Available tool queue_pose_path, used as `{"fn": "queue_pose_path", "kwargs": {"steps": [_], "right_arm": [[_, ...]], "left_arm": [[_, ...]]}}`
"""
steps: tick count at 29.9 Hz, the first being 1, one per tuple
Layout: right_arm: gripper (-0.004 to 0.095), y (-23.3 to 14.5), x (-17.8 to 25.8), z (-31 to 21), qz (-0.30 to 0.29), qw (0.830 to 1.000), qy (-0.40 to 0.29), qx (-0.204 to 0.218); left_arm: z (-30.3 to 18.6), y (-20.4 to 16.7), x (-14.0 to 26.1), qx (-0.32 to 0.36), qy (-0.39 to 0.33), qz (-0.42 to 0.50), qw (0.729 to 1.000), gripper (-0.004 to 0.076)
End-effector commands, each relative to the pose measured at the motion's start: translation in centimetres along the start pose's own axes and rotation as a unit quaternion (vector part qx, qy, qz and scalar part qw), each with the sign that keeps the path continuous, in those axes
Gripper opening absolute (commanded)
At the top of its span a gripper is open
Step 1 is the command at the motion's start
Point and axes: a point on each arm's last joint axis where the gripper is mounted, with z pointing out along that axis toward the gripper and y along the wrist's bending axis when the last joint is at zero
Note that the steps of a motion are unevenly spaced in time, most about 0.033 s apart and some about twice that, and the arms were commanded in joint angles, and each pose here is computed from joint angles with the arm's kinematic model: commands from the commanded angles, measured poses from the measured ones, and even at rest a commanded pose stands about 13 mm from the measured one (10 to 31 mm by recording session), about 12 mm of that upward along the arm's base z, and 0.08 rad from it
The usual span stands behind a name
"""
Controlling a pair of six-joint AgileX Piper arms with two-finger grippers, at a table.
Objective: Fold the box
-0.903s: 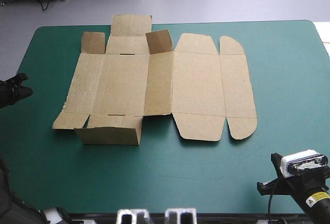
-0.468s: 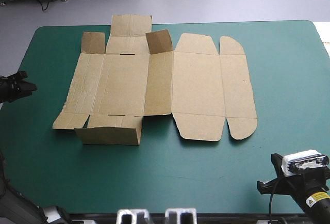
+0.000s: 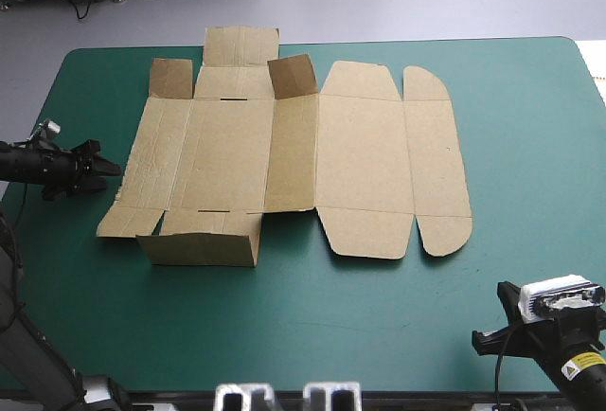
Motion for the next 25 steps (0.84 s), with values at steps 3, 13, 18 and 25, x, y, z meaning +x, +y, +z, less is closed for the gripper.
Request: {"fn": "queue_pose_path", "kwargs": {"steps": [3, 13, 18, 25], "right_arm": [[-0.0023, 0.0, -1.2, -0.2, 0.021, 0.999, -0.033, 0.001], [-0.0023, 0.0, -1.2, -0.2, 0.021, 0.999, -0.033, 0.001], [-0.0022, 0.0, -1.2, -0.2, 0.021, 0.999, -0.033, 0.001], [-0.0023, 0.0, -1.2, -0.2, 0.021, 0.999, -0.033, 0.001]], "left_arm": [[-0.5, -3.1, 0.1, 0.042, 0.022, 0.024, 0.999, 0.036], [1.7, -1.7, 0.7, -0.012, 0.083, -0.002, 0.997, 0.036], [3.4, -1.9, 1.1, -0.002, 0.103, -0.009, 0.995, 0.036], [6.0, -2.9, 1.6, 0.01, 0.134, -0.006, 0.991, 0.036]]}}
